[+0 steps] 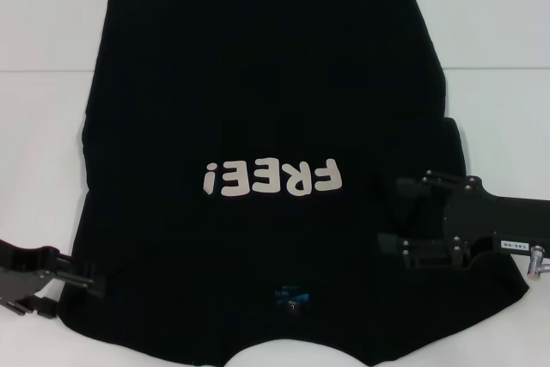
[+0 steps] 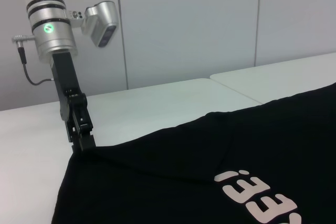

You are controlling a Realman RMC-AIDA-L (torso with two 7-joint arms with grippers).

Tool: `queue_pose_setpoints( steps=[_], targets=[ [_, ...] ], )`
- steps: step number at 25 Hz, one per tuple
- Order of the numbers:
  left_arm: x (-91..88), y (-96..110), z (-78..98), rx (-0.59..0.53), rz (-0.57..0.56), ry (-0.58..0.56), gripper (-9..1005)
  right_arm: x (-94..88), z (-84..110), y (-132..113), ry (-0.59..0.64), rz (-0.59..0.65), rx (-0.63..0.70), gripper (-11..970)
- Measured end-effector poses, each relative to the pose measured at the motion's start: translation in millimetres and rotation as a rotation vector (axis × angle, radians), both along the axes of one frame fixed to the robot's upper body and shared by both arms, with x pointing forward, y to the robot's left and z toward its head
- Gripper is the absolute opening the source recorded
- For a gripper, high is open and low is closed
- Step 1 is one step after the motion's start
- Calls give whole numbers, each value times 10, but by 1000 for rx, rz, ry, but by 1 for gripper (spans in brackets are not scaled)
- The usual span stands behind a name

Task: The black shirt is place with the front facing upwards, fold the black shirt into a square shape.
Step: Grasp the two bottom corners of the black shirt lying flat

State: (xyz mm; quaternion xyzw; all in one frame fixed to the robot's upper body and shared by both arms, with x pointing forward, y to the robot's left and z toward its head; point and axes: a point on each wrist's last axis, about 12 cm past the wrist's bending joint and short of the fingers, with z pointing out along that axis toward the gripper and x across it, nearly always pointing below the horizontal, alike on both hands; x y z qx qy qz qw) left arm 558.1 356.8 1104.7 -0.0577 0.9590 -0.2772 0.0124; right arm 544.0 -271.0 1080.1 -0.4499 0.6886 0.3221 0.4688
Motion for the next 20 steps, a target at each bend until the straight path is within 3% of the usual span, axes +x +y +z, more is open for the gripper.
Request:
queue_pose_setpoints(
  steps=[12,20],
  targets=[
    [48,-132,-22,18,-53,-6,807,-8,0,1,10,0,6,931],
    [60,-147,-31,47,-73,-6,632,-28,6,-11,13,4,16,930]
  ],
)
